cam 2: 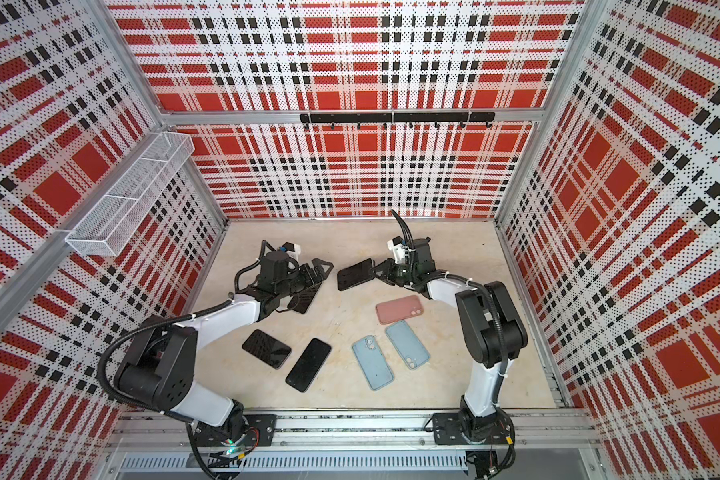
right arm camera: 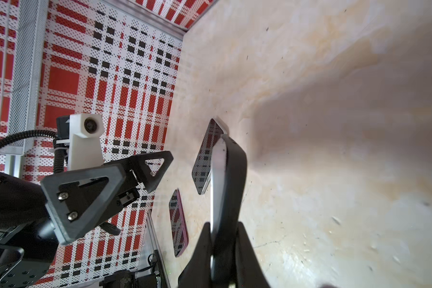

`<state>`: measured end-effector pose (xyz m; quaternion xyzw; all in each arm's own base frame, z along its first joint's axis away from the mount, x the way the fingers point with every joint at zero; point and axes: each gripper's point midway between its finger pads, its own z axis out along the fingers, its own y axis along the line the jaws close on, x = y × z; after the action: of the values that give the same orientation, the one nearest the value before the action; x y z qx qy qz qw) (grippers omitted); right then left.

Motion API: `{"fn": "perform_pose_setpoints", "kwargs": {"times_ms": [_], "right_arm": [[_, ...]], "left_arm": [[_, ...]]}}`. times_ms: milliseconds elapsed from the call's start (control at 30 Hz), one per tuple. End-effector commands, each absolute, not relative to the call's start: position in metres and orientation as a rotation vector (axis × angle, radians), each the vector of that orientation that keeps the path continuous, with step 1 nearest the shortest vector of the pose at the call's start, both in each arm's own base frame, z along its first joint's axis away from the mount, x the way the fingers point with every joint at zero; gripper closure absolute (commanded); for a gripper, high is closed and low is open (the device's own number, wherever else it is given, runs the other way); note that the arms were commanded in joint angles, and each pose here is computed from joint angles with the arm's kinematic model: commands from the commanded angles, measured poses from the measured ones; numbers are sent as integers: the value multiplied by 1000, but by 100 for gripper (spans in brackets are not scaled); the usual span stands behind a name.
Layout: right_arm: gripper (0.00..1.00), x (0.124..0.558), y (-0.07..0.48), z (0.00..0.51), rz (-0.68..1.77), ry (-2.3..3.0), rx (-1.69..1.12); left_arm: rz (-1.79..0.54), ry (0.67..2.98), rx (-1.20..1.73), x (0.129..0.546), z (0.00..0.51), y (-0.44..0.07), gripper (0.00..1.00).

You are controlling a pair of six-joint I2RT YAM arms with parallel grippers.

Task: Put the phone into the phone case
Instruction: 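Raise the cased phone with the left gripper toward the right gripper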

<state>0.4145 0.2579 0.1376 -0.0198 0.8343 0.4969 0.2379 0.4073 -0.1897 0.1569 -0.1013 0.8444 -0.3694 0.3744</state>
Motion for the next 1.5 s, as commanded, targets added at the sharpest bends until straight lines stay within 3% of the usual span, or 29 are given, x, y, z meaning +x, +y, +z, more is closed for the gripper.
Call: {"fn": "perform_pose_setpoints", "kwargs": {"times_ms": [0, 300, 567, 967, 1133, 1333, 1467], "right_arm": [[100, 414, 258, 188, 1412, 2123, -158], [100, 403, 248, 240, 1484, 2001, -188], [100, 393, 252, 274, 1602, 1909, -201], [100, 391, 256, 276, 1700, 1868, -168], [100, 389, 260, 275, 1715, 1869, -175], [100, 386, 259, 278, 1715, 1863, -177], [100, 386, 259, 277, 1712, 1866, -175]], "left_arm": [[-992, 2135, -202, 402, 171, -182, 1], [-1246, 2037, -80, 388, 207, -203, 0], [-1518, 1915, -26, 382, 228, -226, 20], [-1626, 1850, 37, 382, 235, -246, 47], [-1637, 1839, 16, 386, 230, -246, 50], [-1613, 1837, -4, 390, 227, -244, 38], [-1592, 1849, -19, 393, 222, -243, 40]]}}
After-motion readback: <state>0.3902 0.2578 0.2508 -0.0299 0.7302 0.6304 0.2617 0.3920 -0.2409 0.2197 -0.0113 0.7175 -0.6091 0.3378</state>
